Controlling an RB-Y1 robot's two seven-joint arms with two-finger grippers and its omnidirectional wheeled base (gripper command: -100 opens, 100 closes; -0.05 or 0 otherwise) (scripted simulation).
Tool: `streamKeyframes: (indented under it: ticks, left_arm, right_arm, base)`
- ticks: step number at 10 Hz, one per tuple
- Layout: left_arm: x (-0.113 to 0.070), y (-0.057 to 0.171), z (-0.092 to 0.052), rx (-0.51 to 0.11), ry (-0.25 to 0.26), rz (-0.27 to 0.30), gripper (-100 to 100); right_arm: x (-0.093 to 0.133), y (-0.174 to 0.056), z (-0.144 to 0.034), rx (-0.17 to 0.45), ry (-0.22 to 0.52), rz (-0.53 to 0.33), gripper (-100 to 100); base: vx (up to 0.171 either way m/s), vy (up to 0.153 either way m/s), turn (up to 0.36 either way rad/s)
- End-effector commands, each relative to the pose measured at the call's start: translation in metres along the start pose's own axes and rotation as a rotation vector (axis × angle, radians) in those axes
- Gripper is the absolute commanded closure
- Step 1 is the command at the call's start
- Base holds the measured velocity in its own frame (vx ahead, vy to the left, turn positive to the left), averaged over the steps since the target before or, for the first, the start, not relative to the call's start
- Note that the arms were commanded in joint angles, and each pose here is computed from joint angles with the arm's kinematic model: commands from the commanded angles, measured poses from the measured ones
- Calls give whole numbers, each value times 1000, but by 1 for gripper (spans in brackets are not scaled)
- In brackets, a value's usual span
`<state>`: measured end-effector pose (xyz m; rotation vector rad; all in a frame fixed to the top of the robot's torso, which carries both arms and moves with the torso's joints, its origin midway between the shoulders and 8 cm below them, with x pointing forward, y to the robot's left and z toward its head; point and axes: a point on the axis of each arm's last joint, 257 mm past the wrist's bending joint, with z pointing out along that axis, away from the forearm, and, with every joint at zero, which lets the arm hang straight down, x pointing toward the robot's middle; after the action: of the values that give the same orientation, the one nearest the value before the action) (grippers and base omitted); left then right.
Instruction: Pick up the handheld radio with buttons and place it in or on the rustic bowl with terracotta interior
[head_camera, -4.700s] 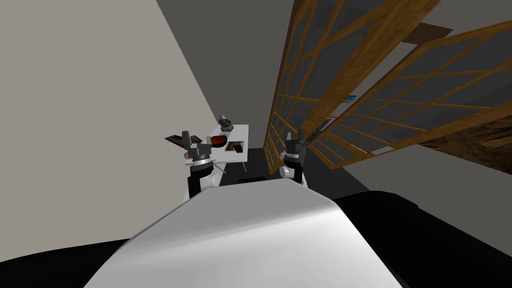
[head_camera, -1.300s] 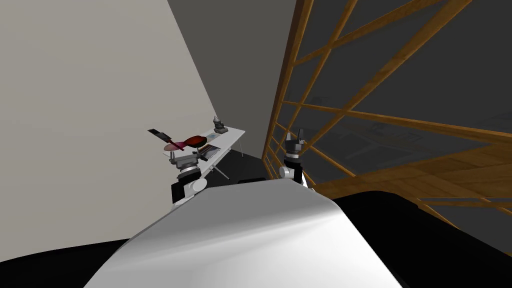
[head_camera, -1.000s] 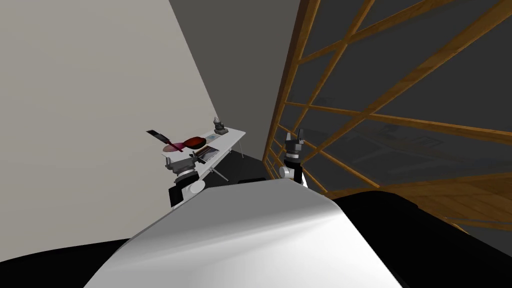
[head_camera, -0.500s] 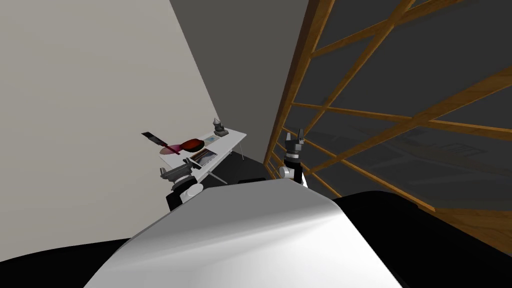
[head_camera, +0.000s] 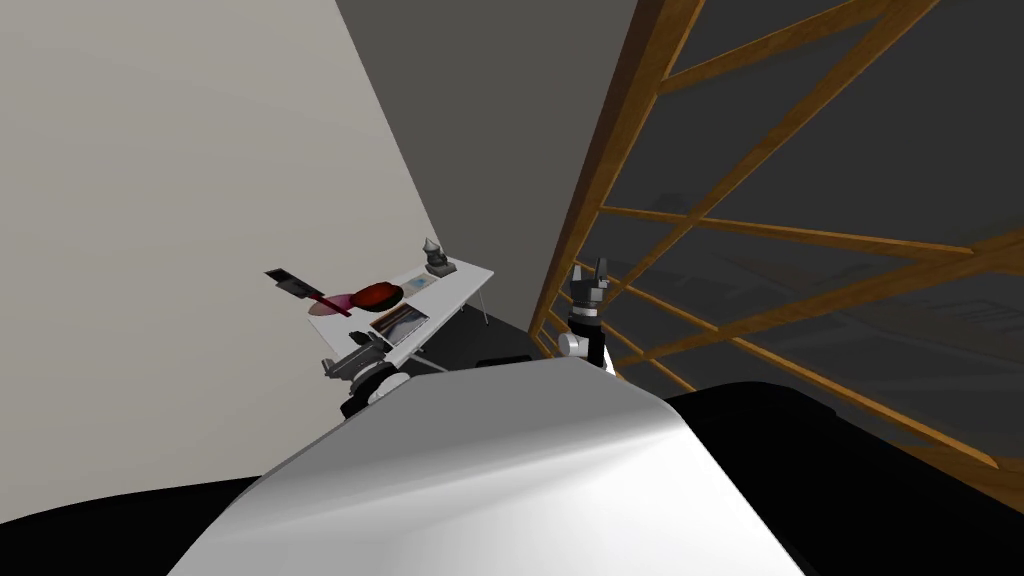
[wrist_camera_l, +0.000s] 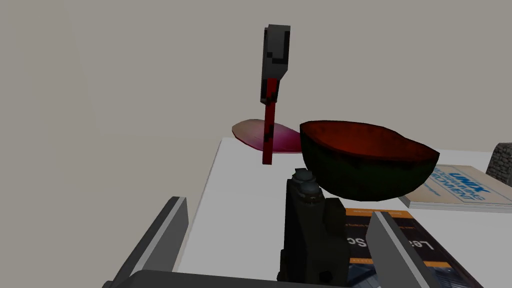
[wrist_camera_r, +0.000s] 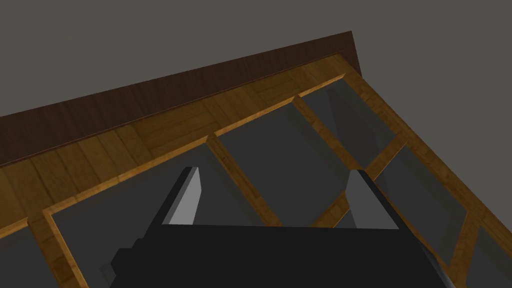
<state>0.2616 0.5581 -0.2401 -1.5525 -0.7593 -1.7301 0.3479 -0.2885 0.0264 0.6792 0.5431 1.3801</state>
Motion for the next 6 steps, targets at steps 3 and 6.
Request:
streamKeyframes:
  ticks: [3,6]
  left_arm:
    - [-32,-12,-21,80,-78,-67,-100]
    - [-20,-15,-15,75,-59,-83,-100]
  right_arm:
    - [0,0,0,0,0,0,0]
    - [0,0,0,0,0,0,0]
  base:
    - [58,-13,23]
    - [6,22,1]
